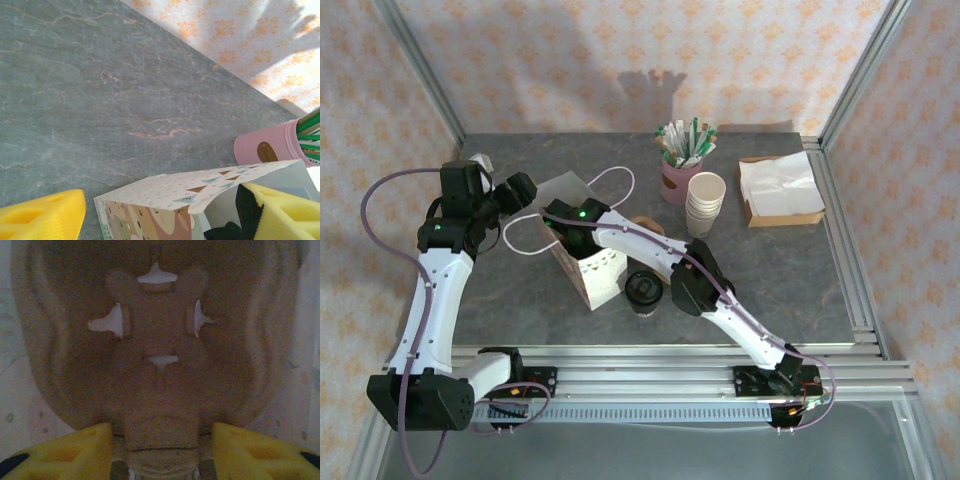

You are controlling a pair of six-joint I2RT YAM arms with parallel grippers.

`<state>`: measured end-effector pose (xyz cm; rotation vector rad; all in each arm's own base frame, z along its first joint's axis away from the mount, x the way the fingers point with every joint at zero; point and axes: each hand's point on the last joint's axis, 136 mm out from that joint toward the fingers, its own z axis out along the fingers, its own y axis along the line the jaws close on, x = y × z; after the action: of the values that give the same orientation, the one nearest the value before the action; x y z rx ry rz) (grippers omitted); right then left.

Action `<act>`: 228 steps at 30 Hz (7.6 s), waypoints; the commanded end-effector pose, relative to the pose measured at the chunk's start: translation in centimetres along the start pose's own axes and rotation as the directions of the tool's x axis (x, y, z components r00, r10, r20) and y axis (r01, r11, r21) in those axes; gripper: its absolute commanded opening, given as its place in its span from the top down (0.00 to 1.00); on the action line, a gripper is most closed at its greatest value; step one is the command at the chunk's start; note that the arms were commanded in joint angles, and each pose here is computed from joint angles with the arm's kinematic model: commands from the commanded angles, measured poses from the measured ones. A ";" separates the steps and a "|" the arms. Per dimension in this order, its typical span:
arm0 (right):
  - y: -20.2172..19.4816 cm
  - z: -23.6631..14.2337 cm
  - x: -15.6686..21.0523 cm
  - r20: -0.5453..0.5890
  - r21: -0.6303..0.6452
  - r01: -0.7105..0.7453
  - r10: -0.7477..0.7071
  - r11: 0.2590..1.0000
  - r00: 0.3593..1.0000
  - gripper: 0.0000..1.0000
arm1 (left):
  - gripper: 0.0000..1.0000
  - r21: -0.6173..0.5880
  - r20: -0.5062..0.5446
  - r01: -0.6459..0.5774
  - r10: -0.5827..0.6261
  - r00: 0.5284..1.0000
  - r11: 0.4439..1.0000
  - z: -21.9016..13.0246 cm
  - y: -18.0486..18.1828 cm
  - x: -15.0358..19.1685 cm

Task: Pack the takeout coffee

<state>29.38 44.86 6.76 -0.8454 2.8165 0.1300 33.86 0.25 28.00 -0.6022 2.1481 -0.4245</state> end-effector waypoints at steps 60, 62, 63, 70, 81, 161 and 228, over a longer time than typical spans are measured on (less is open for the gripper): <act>-9.5 -35.3 9.8 0.668 -0.039 0.010 0.019 0.999 0.744 0.43 | 0.20 -0.009 -0.021 -0.037 0.036 0.999 0.999 0.8 0.6 0.6; -10.1 -34.6 10.9 0.658 -0.030 0.014 0.009 0.999 0.753 0.42 | 0.20 -0.009 -0.021 -0.036 0.036 0.999 0.999 0.7 0.6 0.6; -10.3 -34.4 11.3 0.654 -0.027 0.014 0.007 1.000 0.756 0.42 | 0.20 -0.010 -0.021 -0.037 0.037 0.999 0.999 0.8 0.7 0.6; -11.6 -30.3 14.3 0.563 0.030 0.016 -0.030 0.999 0.826 0.39 | 0.20 -0.012 -0.022 -0.040 0.039 0.999 0.999 0.7 0.7 0.6; -9.7 -23.0 15.5 0.463 -0.016 0.063 -0.049 0.998 0.885 0.39 | 0.19 -0.010 -0.020 -0.039 0.039 0.999 0.999 0.7 0.6 0.6; -5.4 -9.1 14.9 0.158 -0.043 0.024 -0.017 0.999 0.987 0.24 | 0.19 -0.010 -0.033 -0.043 0.042 0.999 0.999 1.0 0.7 0.8; -7.7 -8.9 18.6 0.110 0.001 -0.057 0.057 0.998 0.992 0.22 | 0.19 -0.014 -0.035 -0.042 0.041 0.999 0.999 1.0 0.8 0.8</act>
<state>17.35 27.76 12.77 -0.7315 2.6995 0.2330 34.17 0.28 26.63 -0.5868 2.1897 -0.4057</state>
